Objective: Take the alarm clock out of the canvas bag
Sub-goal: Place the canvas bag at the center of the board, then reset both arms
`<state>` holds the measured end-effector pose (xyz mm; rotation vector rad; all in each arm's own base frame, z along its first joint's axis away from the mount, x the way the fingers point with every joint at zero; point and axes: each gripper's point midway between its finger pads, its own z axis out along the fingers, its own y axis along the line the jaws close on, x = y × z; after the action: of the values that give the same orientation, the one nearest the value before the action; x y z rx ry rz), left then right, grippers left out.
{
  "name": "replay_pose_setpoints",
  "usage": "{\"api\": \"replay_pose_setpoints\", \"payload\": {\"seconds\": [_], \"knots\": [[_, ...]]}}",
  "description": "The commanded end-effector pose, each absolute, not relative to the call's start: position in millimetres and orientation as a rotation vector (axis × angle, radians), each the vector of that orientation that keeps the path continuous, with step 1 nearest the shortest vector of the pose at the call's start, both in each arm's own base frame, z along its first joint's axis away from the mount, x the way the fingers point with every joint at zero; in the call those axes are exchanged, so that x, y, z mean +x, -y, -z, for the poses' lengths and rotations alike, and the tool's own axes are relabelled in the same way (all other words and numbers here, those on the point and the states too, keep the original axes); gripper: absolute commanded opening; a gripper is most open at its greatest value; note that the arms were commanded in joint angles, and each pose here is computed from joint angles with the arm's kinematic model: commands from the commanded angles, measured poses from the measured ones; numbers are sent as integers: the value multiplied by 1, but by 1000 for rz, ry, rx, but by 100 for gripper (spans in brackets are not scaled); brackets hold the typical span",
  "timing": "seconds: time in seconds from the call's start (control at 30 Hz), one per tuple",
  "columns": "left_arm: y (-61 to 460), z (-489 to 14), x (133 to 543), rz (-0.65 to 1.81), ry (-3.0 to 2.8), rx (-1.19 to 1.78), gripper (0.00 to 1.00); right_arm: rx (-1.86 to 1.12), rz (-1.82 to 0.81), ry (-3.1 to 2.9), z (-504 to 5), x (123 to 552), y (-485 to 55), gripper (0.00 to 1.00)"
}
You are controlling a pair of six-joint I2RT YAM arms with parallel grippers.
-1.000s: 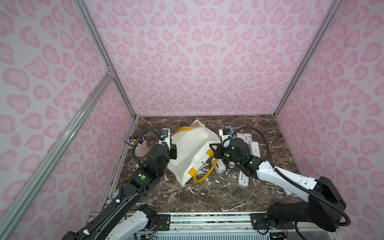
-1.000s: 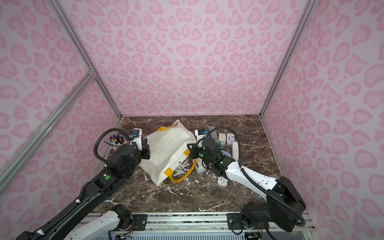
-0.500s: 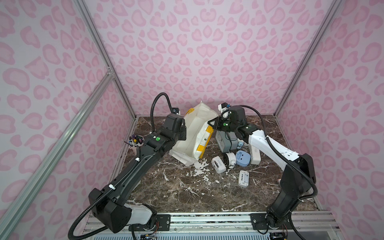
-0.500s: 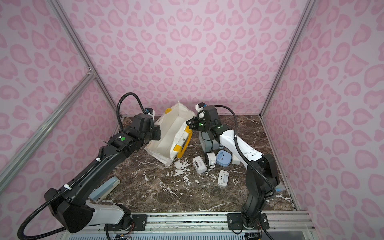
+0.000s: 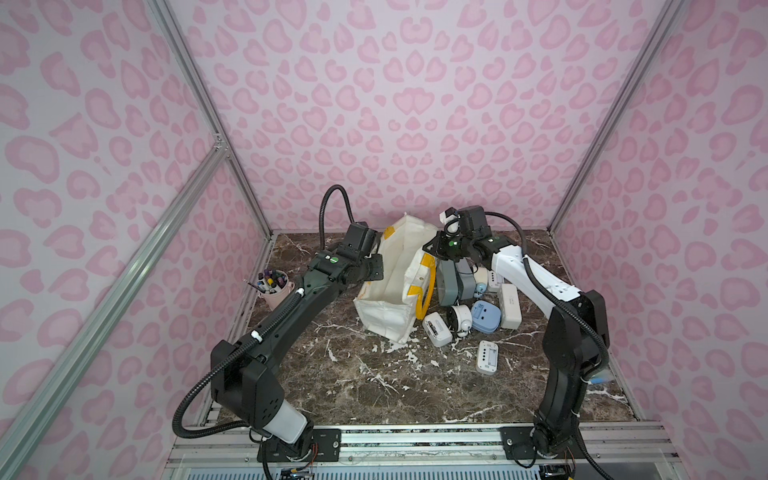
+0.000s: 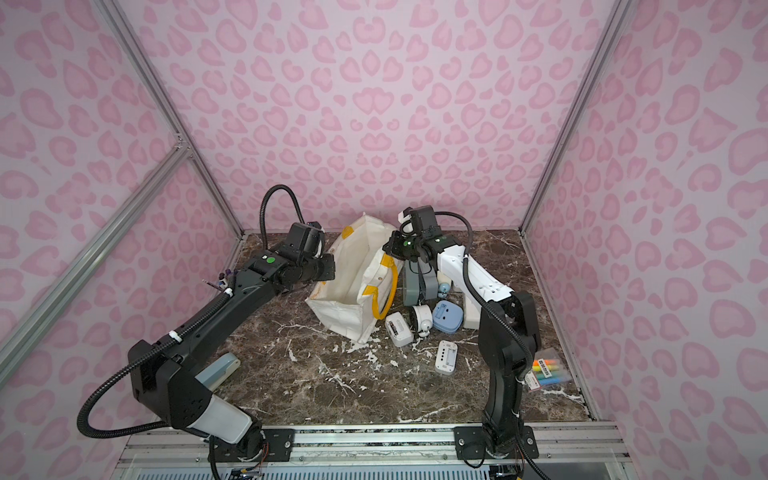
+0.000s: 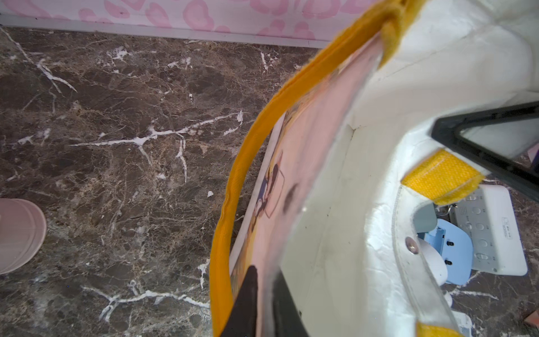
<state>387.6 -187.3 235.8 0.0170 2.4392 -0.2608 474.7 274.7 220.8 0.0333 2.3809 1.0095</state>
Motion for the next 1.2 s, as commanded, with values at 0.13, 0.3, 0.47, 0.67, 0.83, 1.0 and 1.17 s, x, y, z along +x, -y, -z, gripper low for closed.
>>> {"api": "replay_pose_setpoints", "payload": {"seconds": [0.13, 0.3, 0.47, 0.67, 0.83, 1.0, 1.17], "knots": [[179, -235, 389, 212, -2482, -82, 87, -33, -950, -2365, -223, 486, -269, 63], [155, -264, 383, 165, -2367, -179, 97, -87, -846, -2323, -239, 483, -250, 89], [109, -302, 361, 77, -2179, -292, 97, -112, -715, -2214, -275, 474, -211, 97], [19, -297, 320, -114, -1979, -465, 97, -10, -233, -2017, -291, 446, -95, 98], [-18, -252, 320, -329, -1966, -388, 97, 89, 38, -1811, -245, 404, -10, 98], [-31, -225, 344, -411, -1916, -358, 97, 162, 168, -1826, -167, 375, 22, 98], [-26, -205, 368, -343, -1864, -275, 97, 187, 263, -1832, -129, 367, 35, 98]]}}
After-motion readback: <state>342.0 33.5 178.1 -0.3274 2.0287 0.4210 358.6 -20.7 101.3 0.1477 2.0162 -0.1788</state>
